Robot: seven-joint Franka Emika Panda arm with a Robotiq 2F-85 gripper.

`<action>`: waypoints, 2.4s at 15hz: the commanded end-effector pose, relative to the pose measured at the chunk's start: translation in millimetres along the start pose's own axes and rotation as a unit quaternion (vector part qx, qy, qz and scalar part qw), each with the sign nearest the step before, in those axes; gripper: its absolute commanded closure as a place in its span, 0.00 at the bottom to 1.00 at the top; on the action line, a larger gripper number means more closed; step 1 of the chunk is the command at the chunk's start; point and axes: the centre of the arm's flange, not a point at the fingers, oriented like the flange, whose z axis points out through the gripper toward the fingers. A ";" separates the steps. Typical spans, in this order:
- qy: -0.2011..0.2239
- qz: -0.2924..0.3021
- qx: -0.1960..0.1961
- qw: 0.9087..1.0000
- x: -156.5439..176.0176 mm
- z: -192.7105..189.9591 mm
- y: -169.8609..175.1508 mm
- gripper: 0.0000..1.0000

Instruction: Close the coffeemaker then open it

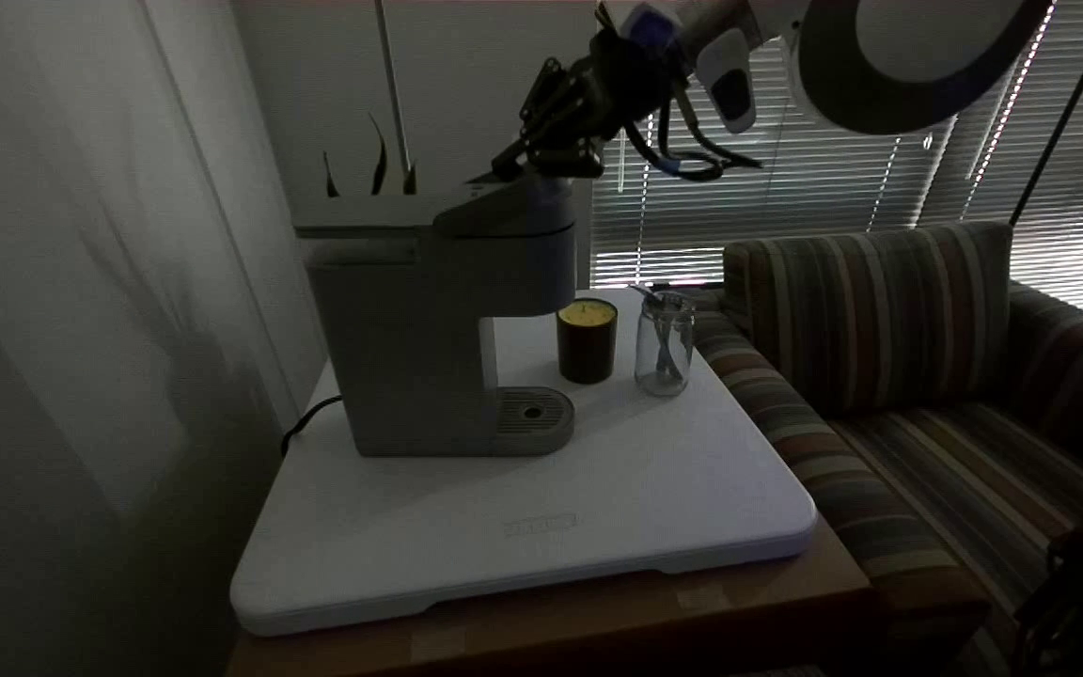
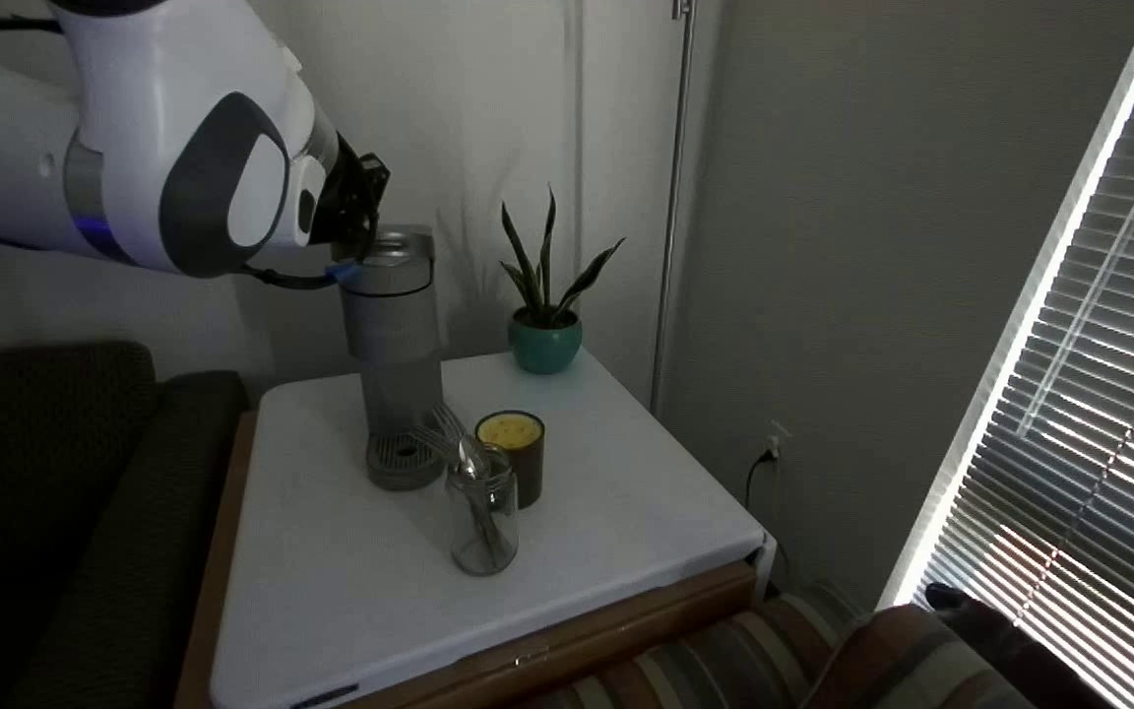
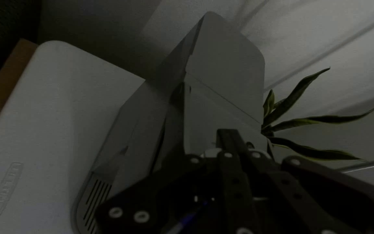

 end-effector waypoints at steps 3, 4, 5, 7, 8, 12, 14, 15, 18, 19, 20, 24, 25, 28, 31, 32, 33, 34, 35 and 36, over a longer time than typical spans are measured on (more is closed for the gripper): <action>0.011 -0.017 0.004 1.000 11.9 -9.0 -21.5 1.00; 0.013 -0.018 0.006 1.000 12.2 -11.6 -24.7 1.00; 0.016 -0.017 0.005 1.000 11.1 -14.5 -28.0 1.00; 0.030 -0.033 -0.004 0.999 1.4 -22.4 -35.8 1.00; 0.038 -0.046 -0.008 0.998 -6.1 -26.8 -40.6 1.00; 0.062 -0.080 -0.009 0.995 -25.6 -42.4 -55.4 1.00; 0.077 -0.081 -0.010 0.994 -23.5 -46.8 -56.3 1.00; 0.083 -0.080 -0.011 0.993 -20.4 -48.1 -55.3 1.00; 0.102 -0.077 -0.017 0.992 -11.1 -50.7 -55.0 1.00; 0.106 -0.076 -0.020 0.991 -8.8 -51.0 -54.5 1.00; 0.110 -0.073 -0.022 0.991 -6.9 -51.6 -53.9 1.00; 0.120 -0.065 -0.027 0.990 0.2 -57.3 -47.8 1.00; 0.121 -0.062 -0.028 0.990 2.3 -57.9 -45.8 1.00; 0.124 -0.053 -0.034 0.990 8.8 -59.2 -37.4 1.00; 0.124 -0.043 -0.041 0.991 13.8 -57.6 -29.3 1.00; 0.123 -0.041 -0.042 0.991 14.2 -56.9 -28.0 1.00; 0.122 -0.038 -0.042 0.991 14.5 -56.2 -26.9 1.00; 0.121 -0.035 -0.043 0.991 14.9 -55.7 -25.5 1.00; 0.122 -0.033 -0.044 0.991 15.5 -55.3 -24.1 1.00; 0.123 -0.030 -0.046 0.991 16.0 -55.0 -22.2 1.00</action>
